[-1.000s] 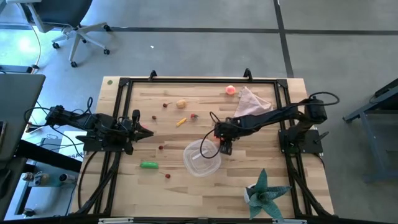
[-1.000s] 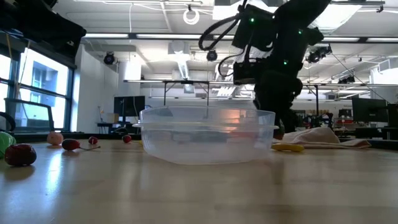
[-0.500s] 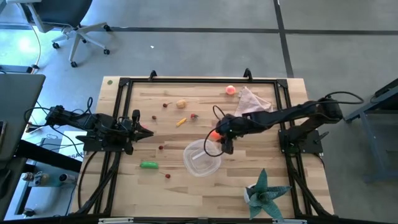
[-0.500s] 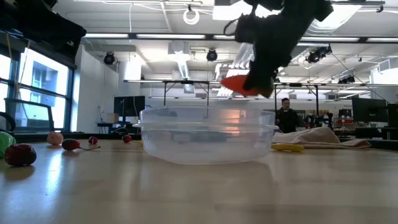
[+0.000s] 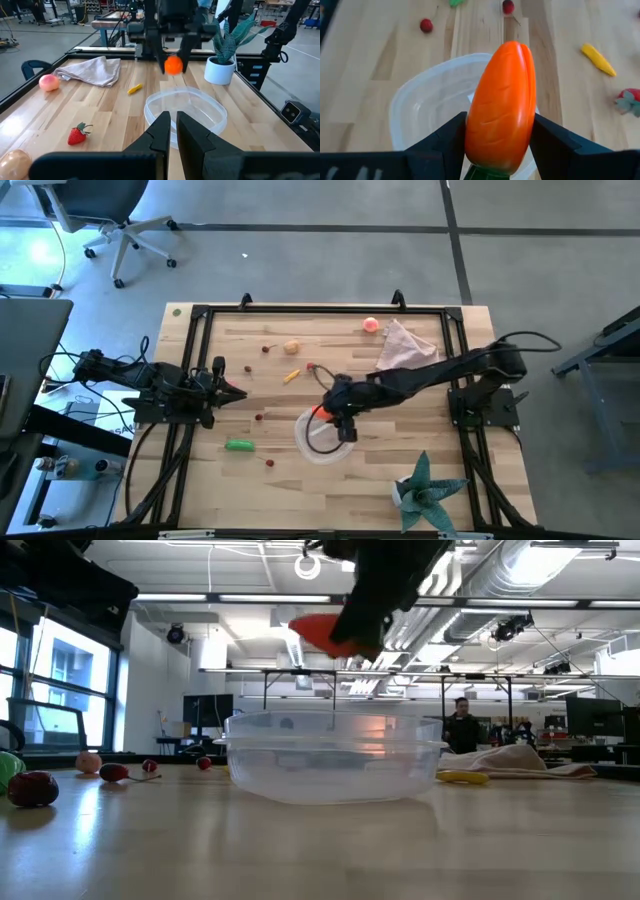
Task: Pick and placing Produce into tupperware
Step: Put the carrot into the transparent bin
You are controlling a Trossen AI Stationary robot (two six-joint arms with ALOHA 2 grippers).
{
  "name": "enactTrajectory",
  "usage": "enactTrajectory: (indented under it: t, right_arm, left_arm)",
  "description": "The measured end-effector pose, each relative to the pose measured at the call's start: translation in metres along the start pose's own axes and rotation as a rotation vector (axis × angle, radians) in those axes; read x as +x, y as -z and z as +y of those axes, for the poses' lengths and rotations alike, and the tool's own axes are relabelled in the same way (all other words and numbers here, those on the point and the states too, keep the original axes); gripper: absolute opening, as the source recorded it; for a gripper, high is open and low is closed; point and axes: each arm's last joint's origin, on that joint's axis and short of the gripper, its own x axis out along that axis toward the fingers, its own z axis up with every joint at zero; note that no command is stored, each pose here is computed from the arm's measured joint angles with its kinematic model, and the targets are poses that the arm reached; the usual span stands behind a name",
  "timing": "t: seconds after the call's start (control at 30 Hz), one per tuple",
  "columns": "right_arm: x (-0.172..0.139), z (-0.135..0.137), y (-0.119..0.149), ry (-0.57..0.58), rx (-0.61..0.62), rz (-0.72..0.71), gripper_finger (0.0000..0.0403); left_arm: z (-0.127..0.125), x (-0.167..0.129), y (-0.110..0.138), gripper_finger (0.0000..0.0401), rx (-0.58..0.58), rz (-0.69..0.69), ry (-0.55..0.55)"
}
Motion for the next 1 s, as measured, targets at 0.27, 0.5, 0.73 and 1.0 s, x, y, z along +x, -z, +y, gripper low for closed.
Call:
enactTrajectory:
  t: [0.27, 0.5, 0.73, 1.0]
  right_arm:
    - [0.050, 0.002, 0.010, -0.049, -0.008, 0.137, 0.0181]
    - [0.072, 0.003, 0.018, -0.068, -0.005, 0.177, 0.0181]
    - [0.087, 0.002, 0.027, -0.069, -0.005, 0.222, 0.0181]
    - [0.092, 0.002, 0.029, -0.066, -0.005, 0.231, 0.0181]
  left_arm:
    - [0.000, 0.000, 0.000, 0.0021, 0.000, 0.000, 0.000]
    - [0.000, 0.000, 0.000, 0.0021, 0.000, 0.000, 0.000]
    - [0.000, 0.000, 0.000, 0.0021, 0.000, 0.000, 0.000]
    - [0.000, 0.000, 0.000, 0.0021, 0.000, 0.000, -0.001]
